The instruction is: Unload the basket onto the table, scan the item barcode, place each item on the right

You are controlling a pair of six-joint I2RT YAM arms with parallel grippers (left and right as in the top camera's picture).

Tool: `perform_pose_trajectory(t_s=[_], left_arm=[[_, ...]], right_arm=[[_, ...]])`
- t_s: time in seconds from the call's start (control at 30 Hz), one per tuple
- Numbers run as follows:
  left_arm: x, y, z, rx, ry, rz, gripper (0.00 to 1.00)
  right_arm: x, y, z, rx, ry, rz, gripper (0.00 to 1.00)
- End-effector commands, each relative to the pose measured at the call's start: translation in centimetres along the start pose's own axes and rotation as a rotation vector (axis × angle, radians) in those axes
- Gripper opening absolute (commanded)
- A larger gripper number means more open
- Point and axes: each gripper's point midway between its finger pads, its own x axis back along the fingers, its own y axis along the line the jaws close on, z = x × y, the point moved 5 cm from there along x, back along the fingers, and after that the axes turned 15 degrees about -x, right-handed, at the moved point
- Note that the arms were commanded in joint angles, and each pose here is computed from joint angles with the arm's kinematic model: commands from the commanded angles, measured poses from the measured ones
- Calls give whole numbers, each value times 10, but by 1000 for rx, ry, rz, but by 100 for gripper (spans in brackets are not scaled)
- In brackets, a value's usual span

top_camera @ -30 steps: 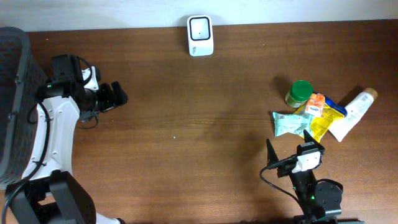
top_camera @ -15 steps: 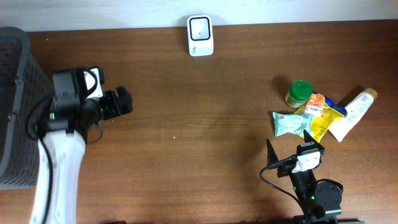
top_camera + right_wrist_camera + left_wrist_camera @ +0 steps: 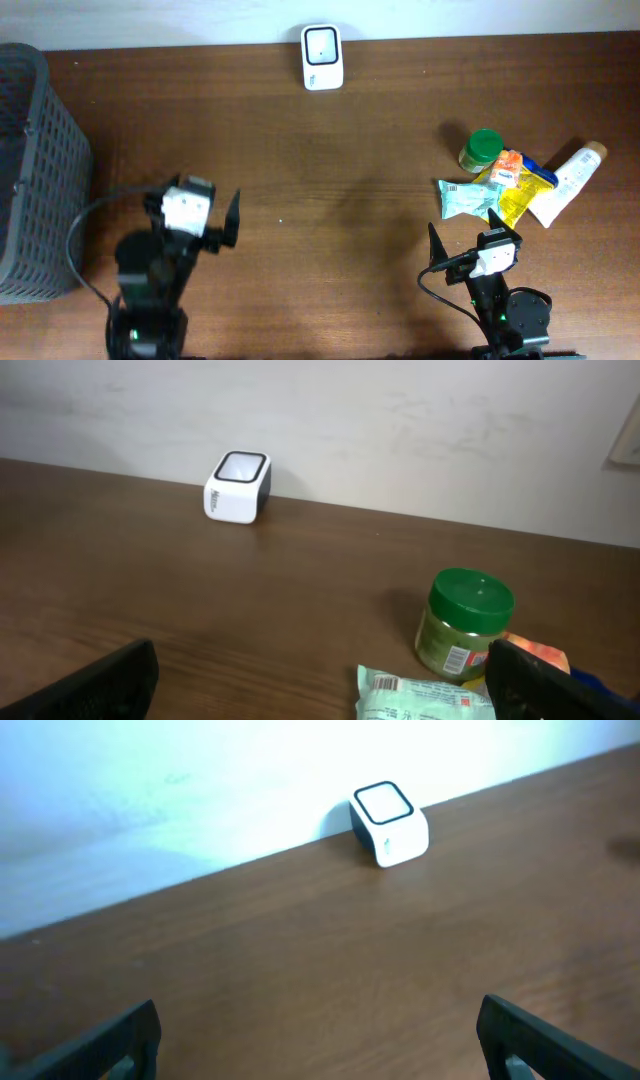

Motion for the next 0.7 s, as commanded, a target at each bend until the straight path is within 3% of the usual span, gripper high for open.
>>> perform_pose_trajectory(t_s=[0.0,0.17,0.67], left_arm=[[15,-1,23,-77,17,-105,99],[24,-5,48,-76,46,-189,99],[27,-33,101,-74,69,-195,99]], right_arm=[[0,0,3,3,1,-6,98],[0,0,3,3,1,-6,98],[0,0,3,3,1,-6,98]])
